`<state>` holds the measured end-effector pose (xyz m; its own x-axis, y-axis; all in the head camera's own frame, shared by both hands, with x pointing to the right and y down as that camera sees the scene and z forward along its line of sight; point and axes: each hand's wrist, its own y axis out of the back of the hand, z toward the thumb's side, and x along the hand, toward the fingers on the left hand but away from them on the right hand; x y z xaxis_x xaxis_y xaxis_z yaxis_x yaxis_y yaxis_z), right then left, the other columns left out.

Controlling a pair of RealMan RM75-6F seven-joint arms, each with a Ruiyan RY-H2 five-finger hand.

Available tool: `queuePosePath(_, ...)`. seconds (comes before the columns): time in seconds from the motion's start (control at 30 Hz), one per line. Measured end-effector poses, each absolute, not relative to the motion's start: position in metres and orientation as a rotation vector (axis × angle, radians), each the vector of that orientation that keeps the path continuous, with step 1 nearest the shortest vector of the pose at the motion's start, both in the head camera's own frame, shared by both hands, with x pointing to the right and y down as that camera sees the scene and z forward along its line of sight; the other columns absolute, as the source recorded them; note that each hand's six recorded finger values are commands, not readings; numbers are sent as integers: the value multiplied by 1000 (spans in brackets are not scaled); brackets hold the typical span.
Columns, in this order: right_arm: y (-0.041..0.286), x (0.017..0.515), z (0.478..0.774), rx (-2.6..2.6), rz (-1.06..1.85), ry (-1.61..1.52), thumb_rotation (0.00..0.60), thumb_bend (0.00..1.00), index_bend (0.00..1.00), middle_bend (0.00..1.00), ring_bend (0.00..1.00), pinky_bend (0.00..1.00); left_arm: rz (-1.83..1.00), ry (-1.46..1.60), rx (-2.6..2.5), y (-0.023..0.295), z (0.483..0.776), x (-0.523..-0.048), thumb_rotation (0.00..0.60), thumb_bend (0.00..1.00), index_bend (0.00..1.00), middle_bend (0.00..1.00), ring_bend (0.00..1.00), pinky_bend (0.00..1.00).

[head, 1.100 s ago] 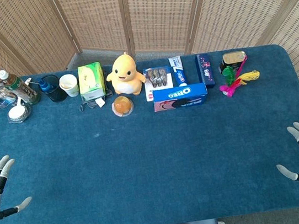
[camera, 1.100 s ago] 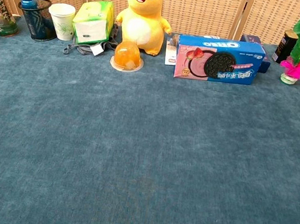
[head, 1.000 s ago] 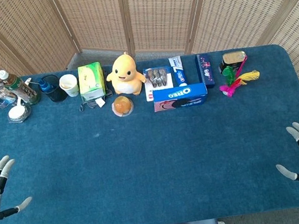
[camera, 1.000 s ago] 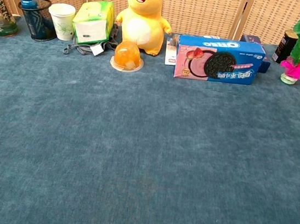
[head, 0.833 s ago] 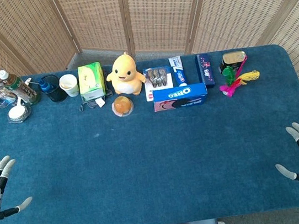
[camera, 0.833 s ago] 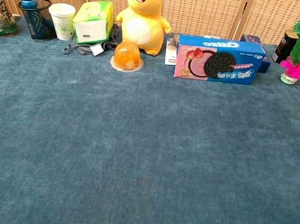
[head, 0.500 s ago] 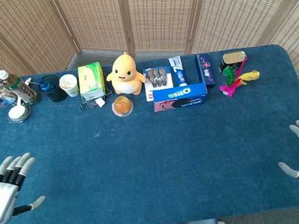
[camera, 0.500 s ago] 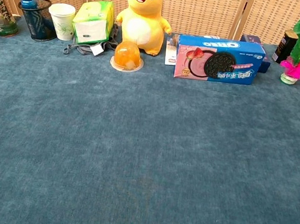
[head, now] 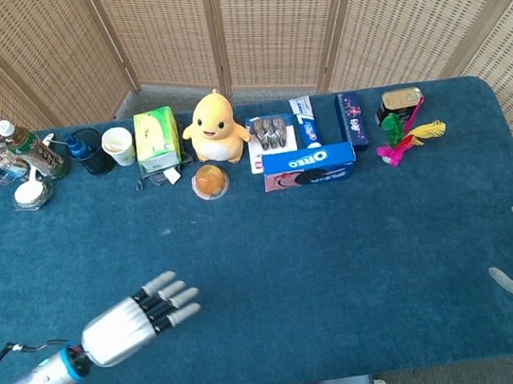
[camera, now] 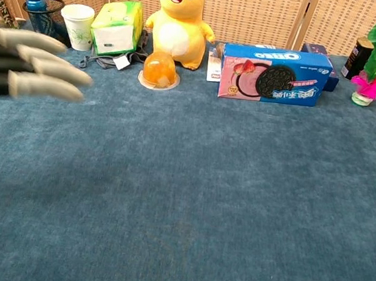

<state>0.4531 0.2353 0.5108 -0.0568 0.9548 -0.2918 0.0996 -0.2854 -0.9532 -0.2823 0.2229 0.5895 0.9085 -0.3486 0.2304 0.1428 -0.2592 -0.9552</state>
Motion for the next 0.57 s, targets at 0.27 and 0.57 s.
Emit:
queuePosePath(0.27, 235, 456, 509, -1461, 1435, -1191, 3, 0, 83, 0, 0, 0, -303, 103, -1735, 240, 577, -227, 600, 1000, 0, 0, 0, 0)
queuePosePath(0.57, 236, 456, 509, -1465, 1436, -1190, 2, 0, 83, 0, 0, 0, -232, 108, -1736, 248, 568, -201, 600, 1000, 0, 0, 0, 0)
